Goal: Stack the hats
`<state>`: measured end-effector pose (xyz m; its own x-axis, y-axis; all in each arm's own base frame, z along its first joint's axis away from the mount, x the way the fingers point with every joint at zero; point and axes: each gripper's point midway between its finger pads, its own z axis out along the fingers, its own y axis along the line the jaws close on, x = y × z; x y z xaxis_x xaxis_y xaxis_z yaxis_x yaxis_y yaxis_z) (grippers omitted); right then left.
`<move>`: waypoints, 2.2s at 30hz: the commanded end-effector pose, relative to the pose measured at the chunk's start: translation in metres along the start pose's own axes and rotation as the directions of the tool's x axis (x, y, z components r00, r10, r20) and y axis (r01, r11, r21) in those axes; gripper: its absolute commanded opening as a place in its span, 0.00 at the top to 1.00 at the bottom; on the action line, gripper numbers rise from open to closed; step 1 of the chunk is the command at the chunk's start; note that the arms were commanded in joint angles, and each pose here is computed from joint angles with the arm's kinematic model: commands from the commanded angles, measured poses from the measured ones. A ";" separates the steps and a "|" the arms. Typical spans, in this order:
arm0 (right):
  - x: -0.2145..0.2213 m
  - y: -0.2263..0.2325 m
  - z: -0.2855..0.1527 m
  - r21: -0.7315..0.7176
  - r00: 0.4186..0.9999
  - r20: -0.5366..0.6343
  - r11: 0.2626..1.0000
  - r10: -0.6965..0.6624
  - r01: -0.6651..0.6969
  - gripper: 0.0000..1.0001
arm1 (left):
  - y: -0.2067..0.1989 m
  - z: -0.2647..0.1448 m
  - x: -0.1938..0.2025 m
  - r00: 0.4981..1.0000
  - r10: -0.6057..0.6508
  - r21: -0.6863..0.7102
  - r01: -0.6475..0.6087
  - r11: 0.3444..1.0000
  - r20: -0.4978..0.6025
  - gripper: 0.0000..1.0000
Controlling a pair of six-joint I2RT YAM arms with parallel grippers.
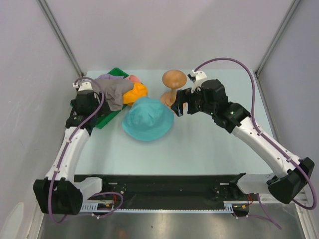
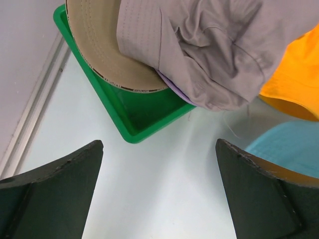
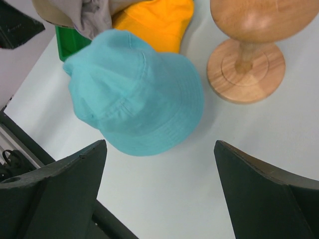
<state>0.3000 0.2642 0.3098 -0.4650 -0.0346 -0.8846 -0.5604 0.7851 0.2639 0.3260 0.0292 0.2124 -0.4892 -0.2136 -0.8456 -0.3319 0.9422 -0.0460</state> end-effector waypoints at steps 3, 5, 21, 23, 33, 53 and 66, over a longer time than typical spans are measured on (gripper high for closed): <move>0.006 -0.004 -0.014 0.012 0.999 0.001 0.999 0.044 -0.044 0.05 | 0.008 0.035 -0.050 0.991 0.068 -0.084 -0.058 0.995 0.113 0.00; 0.005 -0.006 -0.016 0.020 0.999 0.005 0.999 0.047 -0.047 0.05 | 0.017 0.051 -0.051 0.993 0.076 -0.123 -0.064 0.990 0.095 0.00; 0.000 -0.004 0.003 -0.001 0.998 -0.030 0.998 0.062 -0.062 0.06 | 0.019 0.133 -0.065 0.991 0.096 -0.089 -0.087 0.992 0.097 0.05; 0.000 -0.004 0.007 -0.002 0.997 -0.034 0.998 0.066 -0.066 0.06 | 0.018 0.135 -0.066 0.991 0.091 -0.079 -0.083 0.993 0.101 0.25; 0.000 -0.004 0.017 -0.010 0.998 -0.047 0.999 0.051 -0.052 0.06 | 0.014 0.076 -0.098 0.969 0.028 -0.018 -0.024 1.000 0.245 1.00; -0.078 0.076 -0.022 -0.323 0.984 0.174 0.942 -0.032 0.088 0.06 | -0.110 -0.192 -0.188 0.904 -0.149 0.729 -0.216 0.649 0.401 1.00; -0.154 0.139 -0.114 -0.508 0.889 0.430 0.771 -0.158 0.383 0.06 | -0.151 -0.352 -0.149 0.936 -0.108 0.937 -0.318 0.145 0.335 1.00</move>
<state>0.2417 0.3158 0.4927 -0.1377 0.0868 -0.9867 -0.9191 0.3602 0.1600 0.2140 -0.1532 0.5161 -0.1252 -0.2266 -0.9659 0.7623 0.6012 -0.2398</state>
